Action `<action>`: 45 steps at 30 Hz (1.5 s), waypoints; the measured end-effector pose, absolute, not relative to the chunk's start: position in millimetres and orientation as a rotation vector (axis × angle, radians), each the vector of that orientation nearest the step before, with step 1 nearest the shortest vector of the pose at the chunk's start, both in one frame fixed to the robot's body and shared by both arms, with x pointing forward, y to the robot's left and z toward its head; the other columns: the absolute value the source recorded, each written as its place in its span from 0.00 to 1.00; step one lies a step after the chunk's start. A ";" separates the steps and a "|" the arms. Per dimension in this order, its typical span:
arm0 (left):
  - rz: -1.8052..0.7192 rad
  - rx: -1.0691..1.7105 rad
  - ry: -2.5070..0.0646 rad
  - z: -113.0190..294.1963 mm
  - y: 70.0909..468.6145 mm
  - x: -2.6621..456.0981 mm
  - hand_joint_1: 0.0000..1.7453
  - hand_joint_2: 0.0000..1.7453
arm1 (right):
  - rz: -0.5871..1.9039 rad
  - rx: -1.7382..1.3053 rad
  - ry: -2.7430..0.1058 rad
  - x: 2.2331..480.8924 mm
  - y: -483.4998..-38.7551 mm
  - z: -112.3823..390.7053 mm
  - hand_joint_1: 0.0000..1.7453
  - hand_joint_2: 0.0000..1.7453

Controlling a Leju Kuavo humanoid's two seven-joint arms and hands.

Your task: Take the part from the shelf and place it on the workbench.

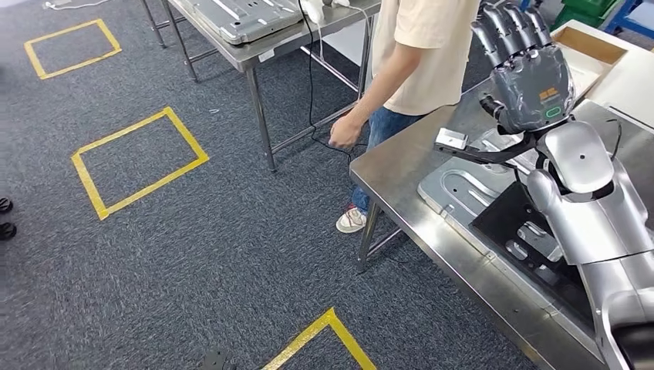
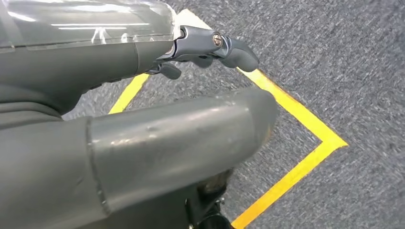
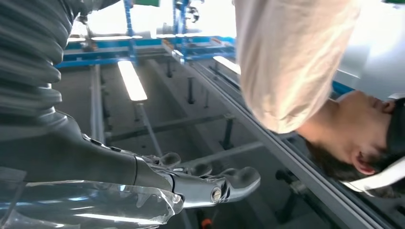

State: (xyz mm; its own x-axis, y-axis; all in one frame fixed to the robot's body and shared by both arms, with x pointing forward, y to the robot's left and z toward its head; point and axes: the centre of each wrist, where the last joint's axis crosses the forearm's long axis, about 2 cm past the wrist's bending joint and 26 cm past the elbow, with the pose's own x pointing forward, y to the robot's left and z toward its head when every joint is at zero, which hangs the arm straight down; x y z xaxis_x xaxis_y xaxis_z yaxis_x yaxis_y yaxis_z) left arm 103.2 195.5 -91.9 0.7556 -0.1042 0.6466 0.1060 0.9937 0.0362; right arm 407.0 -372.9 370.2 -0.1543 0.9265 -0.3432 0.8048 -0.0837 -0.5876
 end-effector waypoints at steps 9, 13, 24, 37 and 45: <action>-0.122 0.033 -0.687 -91.6 195.5 103.9 0.00 0.00 | 1.042 -1.887 -2.045 415.9 -353.6 358.7 0.00 1.00; -0.119 0.039 -0.680 -92.4 195.4 100.5 0.00 0.00 | 1.020 -1.876 -2.057 417.7 -352.8 359.3 0.00 1.00; -0.094 0.014 -0.709 -92.7 193.8 97.9 0.00 0.00 | 0.924 -1.843 -2.057 411.1 -384.7 371.4 0.00 1.00; -0.095 0.007 -0.733 -92.7 195.1 99.3 0.00 0.00 | 0.925 -1.850 -2.063 399.2 -394.4 356.3 0.00 1.00; -0.087 0.008 -0.716 -92.4 195.2 100.9 0.00 0.00 | 0.946 -1.880 -2.066 403.0 -386.8 351.0 0.00 1.00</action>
